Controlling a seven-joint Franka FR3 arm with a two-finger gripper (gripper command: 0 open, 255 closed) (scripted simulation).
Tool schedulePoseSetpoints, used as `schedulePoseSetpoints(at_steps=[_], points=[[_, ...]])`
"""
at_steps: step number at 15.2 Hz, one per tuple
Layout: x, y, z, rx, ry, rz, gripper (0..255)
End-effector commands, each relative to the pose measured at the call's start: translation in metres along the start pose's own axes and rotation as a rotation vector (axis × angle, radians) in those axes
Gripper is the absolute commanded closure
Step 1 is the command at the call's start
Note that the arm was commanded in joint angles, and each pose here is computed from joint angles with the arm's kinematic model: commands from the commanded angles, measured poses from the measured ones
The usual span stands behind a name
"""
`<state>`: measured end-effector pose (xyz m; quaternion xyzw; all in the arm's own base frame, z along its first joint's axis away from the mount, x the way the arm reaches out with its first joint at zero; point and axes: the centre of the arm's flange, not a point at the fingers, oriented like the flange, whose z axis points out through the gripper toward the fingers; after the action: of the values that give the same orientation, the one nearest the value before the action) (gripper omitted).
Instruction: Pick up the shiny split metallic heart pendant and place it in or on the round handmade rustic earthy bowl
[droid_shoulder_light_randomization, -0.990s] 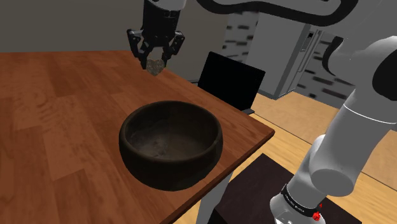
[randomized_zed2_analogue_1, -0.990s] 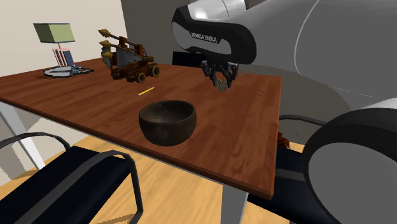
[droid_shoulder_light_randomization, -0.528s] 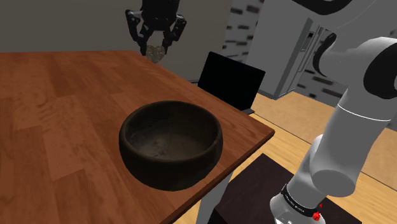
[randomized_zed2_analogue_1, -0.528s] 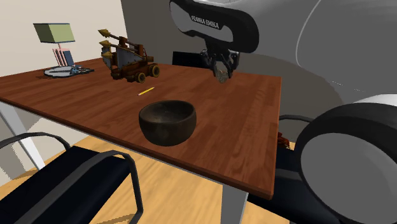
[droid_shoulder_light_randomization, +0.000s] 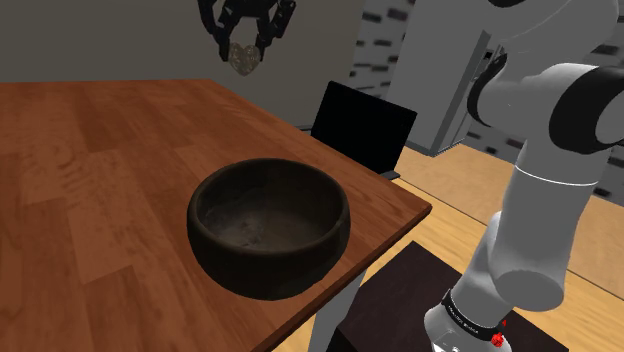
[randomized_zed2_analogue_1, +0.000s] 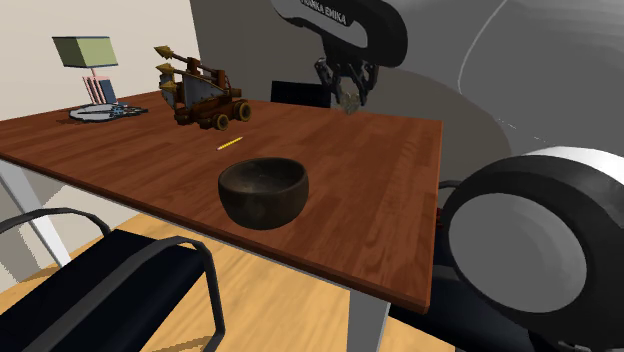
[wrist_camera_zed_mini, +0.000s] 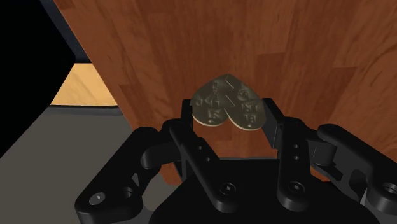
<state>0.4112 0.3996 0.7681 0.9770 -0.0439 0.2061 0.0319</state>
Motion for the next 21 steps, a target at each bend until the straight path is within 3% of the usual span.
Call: schedulePoseSetpoints(at_steps=[1, 18, 21], points=[[-0.010, -0.003, -0.010, -0.001, -0.001, 0.001, 255], [-0.201, -0.062, -0.112, -0.001, -0.001, 0.001, 255], [-0.214, -0.065, -0.107, -0.001, -0.001, 0.001, 255]])
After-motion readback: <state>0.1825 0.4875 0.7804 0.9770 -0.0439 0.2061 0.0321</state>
